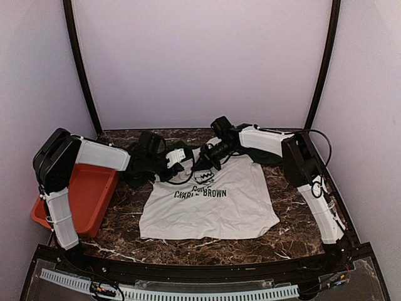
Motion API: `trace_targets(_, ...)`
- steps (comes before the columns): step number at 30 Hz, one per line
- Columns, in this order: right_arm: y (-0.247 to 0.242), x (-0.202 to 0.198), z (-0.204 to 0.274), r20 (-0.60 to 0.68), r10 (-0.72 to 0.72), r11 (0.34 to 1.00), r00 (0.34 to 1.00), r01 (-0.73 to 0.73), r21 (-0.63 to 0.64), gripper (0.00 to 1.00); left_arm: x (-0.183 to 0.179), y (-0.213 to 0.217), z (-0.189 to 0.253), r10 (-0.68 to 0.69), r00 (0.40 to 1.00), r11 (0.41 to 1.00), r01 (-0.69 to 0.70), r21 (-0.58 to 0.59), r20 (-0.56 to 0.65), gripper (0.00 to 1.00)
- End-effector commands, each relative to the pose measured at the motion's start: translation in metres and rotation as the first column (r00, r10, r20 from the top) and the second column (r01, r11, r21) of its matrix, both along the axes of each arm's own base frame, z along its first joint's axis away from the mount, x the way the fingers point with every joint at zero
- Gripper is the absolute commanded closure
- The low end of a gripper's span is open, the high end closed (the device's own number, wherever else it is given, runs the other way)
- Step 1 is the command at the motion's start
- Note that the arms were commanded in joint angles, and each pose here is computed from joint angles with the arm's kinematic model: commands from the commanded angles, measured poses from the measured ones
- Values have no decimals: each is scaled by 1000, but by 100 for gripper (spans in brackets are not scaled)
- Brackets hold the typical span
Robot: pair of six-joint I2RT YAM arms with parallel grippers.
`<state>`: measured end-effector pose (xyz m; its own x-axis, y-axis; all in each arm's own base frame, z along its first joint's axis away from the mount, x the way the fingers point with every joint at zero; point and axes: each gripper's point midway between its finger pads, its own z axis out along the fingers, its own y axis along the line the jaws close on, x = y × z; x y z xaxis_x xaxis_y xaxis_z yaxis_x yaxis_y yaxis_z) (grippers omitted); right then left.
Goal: Pin the brooch onto the clothing
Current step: Cross the brooch on the flattened clothing.
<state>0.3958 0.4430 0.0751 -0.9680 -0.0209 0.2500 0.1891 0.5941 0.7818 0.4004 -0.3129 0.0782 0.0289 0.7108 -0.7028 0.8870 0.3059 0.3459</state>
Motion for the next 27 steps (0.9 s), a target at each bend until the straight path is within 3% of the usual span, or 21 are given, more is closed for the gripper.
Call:
trace_targets(1, 2, 5, 4, 9, -6, 1000, 1000, 6, 22, 100, -10, -5, 22, -42, 999, 999, 43, -33, 29, 99)
trace_targets(27, 5, 7, -1, 9, 19, 1000, 1000, -19, 20, 100, -25, -11, 22, -136, 991, 990, 136, -24, 15, 99)
